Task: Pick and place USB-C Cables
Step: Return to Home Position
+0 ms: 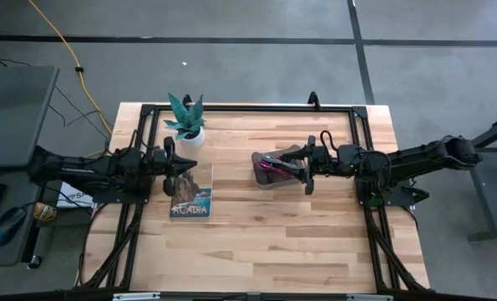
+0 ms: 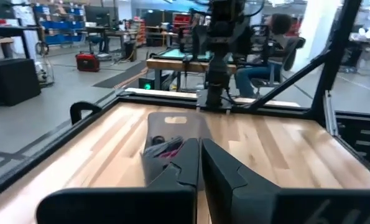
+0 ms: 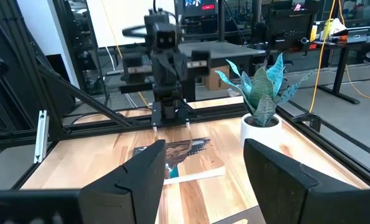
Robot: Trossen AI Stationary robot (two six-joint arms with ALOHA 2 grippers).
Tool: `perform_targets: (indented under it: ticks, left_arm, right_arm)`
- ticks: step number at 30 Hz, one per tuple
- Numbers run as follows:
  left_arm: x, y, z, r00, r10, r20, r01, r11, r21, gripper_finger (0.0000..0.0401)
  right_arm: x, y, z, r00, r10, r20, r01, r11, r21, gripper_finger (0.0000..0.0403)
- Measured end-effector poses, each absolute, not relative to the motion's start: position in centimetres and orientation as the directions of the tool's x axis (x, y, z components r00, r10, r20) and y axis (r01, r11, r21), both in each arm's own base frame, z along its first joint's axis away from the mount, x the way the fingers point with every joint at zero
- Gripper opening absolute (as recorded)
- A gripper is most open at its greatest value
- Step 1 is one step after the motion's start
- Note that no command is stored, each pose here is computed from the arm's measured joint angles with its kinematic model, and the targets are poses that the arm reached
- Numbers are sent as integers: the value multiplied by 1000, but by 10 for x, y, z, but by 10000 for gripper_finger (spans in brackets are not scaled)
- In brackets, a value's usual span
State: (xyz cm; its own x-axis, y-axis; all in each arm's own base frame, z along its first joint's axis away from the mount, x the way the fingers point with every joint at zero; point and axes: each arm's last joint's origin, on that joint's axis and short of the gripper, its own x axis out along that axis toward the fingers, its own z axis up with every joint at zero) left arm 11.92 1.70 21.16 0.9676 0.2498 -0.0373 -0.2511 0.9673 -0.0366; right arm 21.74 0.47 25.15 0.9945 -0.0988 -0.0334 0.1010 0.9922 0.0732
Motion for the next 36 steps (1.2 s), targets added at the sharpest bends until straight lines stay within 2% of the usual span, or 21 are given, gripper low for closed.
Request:
perform_targets:
  ticks: [5,12,23,31,36]
  left_arm:
    - [112,21,184,961,277,-15,-278,958,-75,0]
    - [105,25,169,962,272,6,-269,955,-125,0]
    - [104,27,162,940,335,-68,-342,923,-174,0]
    - [105,22,160,951,296,-90,-307,938,-162,0]
    - [104,22,157,937,331,-115,-346,926,-151,0]
  right_arm:
    - [217,5,251,994,-99,-34,102,992,73,209]
    - [217,5,251,995,-99,-34,101,992,73,209]
    - [217,5,251,994,-99,-35,101,992,73,209]
    - [217,5,247,992,-99,-78,107,989,102,209]
    - [217,5,245,990,-99,-101,111,987,116,209]
